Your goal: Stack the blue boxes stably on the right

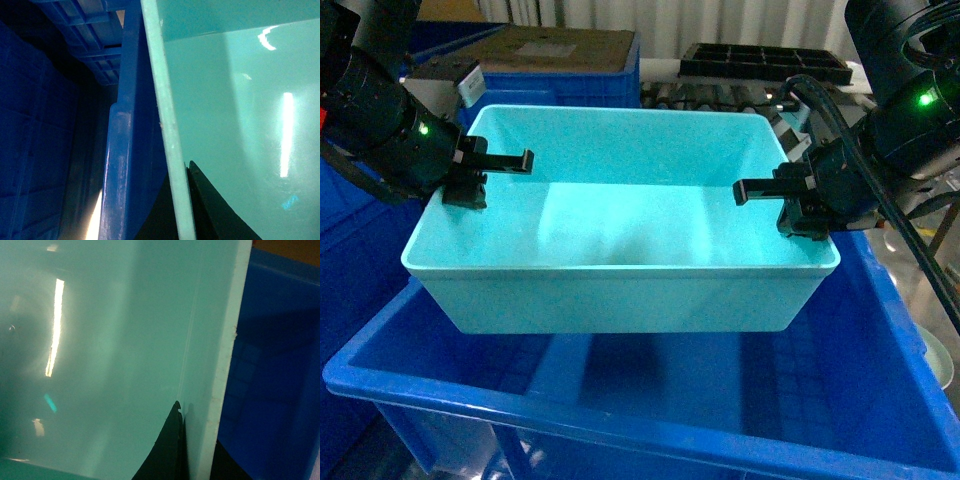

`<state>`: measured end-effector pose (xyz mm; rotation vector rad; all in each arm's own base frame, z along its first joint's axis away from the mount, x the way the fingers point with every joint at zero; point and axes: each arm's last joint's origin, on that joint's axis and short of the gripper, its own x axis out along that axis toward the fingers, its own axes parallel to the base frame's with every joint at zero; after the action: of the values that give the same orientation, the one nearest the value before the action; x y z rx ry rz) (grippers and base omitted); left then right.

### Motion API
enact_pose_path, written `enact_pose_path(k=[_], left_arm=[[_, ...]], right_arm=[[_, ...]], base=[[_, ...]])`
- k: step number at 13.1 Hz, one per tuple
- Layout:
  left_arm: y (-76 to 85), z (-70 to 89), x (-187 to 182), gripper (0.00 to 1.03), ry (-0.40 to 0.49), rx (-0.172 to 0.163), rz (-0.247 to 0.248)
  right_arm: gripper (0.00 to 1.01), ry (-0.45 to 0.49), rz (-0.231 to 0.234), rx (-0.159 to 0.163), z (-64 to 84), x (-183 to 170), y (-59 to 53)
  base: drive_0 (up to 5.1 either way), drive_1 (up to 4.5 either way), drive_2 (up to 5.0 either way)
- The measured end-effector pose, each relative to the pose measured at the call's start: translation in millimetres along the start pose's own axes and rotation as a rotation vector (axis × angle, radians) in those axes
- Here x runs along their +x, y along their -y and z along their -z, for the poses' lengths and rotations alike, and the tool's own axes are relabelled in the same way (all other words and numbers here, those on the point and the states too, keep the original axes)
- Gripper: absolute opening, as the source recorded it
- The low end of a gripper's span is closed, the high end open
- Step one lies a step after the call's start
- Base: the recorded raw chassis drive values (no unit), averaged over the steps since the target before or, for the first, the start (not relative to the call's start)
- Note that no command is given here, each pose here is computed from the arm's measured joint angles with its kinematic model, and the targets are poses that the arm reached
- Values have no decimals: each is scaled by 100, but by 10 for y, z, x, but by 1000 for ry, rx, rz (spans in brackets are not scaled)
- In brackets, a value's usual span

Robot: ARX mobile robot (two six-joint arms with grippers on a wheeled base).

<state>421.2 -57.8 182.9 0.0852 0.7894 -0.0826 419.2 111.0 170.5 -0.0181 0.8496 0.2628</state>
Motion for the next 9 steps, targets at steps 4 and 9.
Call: enact_pose_path(k=[4,9], left_arm=[[5,2,2,2,2,1,-6],[6,2,2,2,2,1,-6]], right_arm=[[2,12,4,-13,4,7,0],[2,12,4,-15,4,7,0]], base=[[0,0,0],[0,0,0]])
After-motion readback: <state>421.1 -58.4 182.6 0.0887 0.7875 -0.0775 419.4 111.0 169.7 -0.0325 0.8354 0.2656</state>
